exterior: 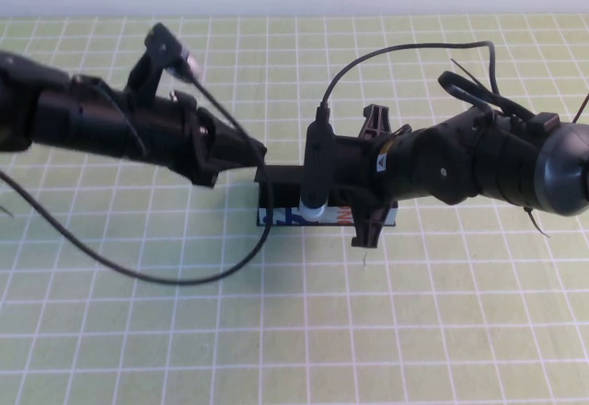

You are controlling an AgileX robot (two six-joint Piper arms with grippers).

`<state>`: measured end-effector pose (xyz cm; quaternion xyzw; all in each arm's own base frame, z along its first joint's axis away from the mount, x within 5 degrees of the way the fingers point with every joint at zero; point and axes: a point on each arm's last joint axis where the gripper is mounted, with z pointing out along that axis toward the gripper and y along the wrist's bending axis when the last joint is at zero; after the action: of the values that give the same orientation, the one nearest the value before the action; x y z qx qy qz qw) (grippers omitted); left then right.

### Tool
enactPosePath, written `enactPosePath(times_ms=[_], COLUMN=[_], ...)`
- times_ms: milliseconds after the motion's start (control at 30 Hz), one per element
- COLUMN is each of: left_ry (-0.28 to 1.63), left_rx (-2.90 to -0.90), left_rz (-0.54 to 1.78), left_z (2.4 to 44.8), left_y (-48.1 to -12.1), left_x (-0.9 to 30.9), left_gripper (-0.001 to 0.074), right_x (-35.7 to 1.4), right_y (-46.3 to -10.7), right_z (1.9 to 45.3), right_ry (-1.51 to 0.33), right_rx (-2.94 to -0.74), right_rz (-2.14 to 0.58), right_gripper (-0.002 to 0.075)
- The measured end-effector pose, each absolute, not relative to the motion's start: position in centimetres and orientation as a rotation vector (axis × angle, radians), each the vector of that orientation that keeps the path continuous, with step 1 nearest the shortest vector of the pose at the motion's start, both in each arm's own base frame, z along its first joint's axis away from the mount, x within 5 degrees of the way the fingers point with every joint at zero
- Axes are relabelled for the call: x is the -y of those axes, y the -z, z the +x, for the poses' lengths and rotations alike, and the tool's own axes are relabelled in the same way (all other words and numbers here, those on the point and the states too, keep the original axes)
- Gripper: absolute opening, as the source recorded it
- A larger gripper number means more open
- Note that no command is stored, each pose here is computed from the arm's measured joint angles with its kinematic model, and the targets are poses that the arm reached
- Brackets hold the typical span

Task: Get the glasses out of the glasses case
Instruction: Pick up the glasses from the glasses case

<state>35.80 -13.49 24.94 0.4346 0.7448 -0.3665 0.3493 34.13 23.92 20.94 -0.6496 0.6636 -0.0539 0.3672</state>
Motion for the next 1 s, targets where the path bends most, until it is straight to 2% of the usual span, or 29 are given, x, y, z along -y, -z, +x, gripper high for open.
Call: enactPosePath(times_ms=[133, 333, 1000], left_ry=[0.995, 0.999, 0.920], left_rx=[-1.857, -1.840, -1.766], left_rz=[1.118, 1.093, 1.073], left_z=[34.1, 34.5, 36.1], left_y=[-21.8, -19.4, -16.1], left_x=[13.6, 13.7, 13.8], left_gripper=[-0.0004, -0.0004, -0.0004], right_x=[-24.0, -24.1, -24.3], right_y=[-21.0, -21.1, -21.3], right_z=[34.2, 34.2, 34.3], right_ry=[0.131, 0.114, 0.069], right_rx=[-1.705, -1.714, -1.737], right_rz=[-1.649, -1.625, -1.550], right_gripper=[0.0004, 0.0001, 0.0000])
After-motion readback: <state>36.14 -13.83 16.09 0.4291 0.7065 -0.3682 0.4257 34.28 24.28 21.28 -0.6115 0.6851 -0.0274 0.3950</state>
